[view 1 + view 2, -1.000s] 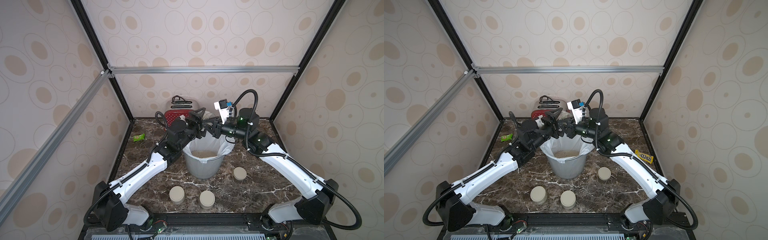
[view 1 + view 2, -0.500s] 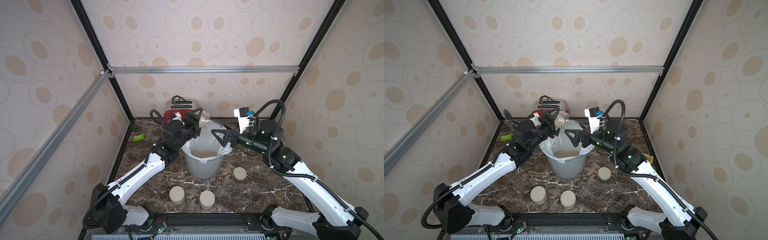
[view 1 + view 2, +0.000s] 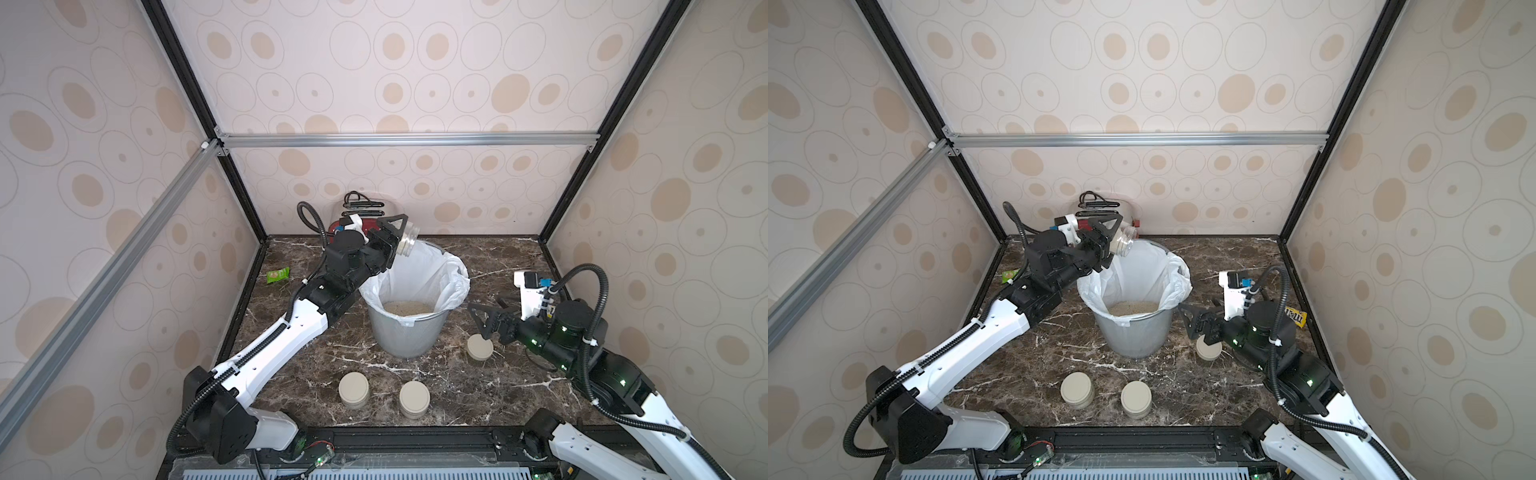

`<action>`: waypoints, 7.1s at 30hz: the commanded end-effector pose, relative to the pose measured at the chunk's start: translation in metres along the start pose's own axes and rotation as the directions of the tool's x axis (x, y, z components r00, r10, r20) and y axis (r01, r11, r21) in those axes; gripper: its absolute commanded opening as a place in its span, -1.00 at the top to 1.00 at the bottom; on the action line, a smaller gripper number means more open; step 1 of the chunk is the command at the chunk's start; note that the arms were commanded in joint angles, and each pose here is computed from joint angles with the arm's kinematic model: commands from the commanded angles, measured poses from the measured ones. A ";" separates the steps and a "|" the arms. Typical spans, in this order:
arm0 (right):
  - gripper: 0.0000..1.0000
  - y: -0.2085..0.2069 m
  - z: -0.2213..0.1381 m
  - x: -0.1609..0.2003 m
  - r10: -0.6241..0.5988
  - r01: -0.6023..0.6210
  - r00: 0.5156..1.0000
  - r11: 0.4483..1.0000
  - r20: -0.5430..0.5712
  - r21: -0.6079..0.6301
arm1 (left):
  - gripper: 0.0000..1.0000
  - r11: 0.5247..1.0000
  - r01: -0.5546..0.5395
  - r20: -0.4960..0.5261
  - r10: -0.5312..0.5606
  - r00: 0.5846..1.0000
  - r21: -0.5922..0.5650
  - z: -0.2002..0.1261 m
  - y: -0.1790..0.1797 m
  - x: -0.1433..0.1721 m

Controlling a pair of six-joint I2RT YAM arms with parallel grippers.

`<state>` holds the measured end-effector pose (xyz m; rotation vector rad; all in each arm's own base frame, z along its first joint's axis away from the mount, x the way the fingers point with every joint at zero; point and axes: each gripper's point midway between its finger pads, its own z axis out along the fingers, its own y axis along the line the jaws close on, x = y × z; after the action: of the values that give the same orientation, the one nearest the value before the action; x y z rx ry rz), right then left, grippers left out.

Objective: Empty moldy rice from jars
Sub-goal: Pour the moldy rice from the jar into the trash bin.

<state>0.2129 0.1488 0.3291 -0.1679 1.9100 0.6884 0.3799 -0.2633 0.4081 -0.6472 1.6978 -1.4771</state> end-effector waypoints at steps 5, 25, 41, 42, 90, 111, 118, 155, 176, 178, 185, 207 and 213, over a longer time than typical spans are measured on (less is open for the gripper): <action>-0.96 -0.029 -0.004 0.038 0.098 -0.093 0.994 0.991 -0.049 0.099 | 0.08 0.981 -0.179 0.013 0.179 0.984 0.077 -0.012 -0.049 -0.009; -0.96 -0.024 0.019 0.062 0.140 -0.133 0.982 0.989 -0.123 0.062 | 0.07 0.957 -0.284 0.009 0.284 0.959 0.061 -0.020 -0.059 -0.011; -0.97 -0.024 0.025 0.070 0.167 -0.161 0.976 0.985 -0.138 0.053 | 0.05 0.937 -0.343 0.007 0.343 0.939 0.060 -0.023 -0.066 -0.012; -0.96 -0.024 0.026 0.072 0.167 -0.161 0.975 0.985 -0.144 0.055 | 0.05 0.939 -0.339 0.002 0.339 0.941 0.056 -0.023 -0.064 -0.011; -0.96 -0.035 0.017 0.079 0.193 -0.183 0.973 0.979 -0.126 0.090 | 0.07 0.885 -0.466 -0.018 0.467 0.884 0.009 -0.026 -0.060 -0.010; -0.96 -0.035 0.017 0.080 0.205 -0.195 0.970 0.977 -0.128 0.092 | 0.07 0.807 -0.590 0.006 0.590 0.807 -0.016 -0.031 -0.073 -0.015; -0.96 -0.034 0.018 0.080 0.207 -0.196 0.970 0.976 -0.131 0.091 | 0.07 0.773 -0.634 0.023 0.634 0.773 0.023 -0.025 -0.100 -0.017; -0.97 -0.037 0.020 0.086 0.213 -0.201 0.967 0.974 -0.139 0.101 | 0.08 0.352 -0.936 -0.278 0.897 0.344 -0.023 -0.020 -0.023 0.047; -0.97 -0.039 0.019 0.086 0.224 -0.212 0.966 0.972 -0.132 0.104 | 0.07 0.300 -0.950 -0.295 0.903 0.313 -0.091 -0.023 0.009 0.049; -0.97 -0.039 0.020 0.087 0.227 -0.214 0.965 0.971 -0.131 0.105 | 0.05 0.414 -0.909 -0.253 0.876 0.411 -0.046 -0.022 0.004 0.048; -0.97 -0.037 0.024 0.088 0.223 -0.209 0.963 0.972 -0.150 0.105 | 0.09 0.210 -0.970 -0.292 0.927 0.237 -0.121 -0.025 -0.002 0.048; -0.97 -0.034 0.024 0.085 0.214 -0.200 0.964 0.975 -0.157 0.099 | -0.04 0.125 -0.969 -0.273 0.945 0.182 -0.214 -0.031 -0.018 0.035; -0.99 -0.025 0.029 0.077 0.218 -0.218 0.972 0.976 -0.090 0.015 | -0.01 0.454 -0.875 -0.124 0.871 0.475 -0.167 -0.025 -0.023 0.022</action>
<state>0.2108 0.1519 0.2314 0.0256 2.1121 0.7715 0.3409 -0.2814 0.3909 0.3622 1.8643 -0.3756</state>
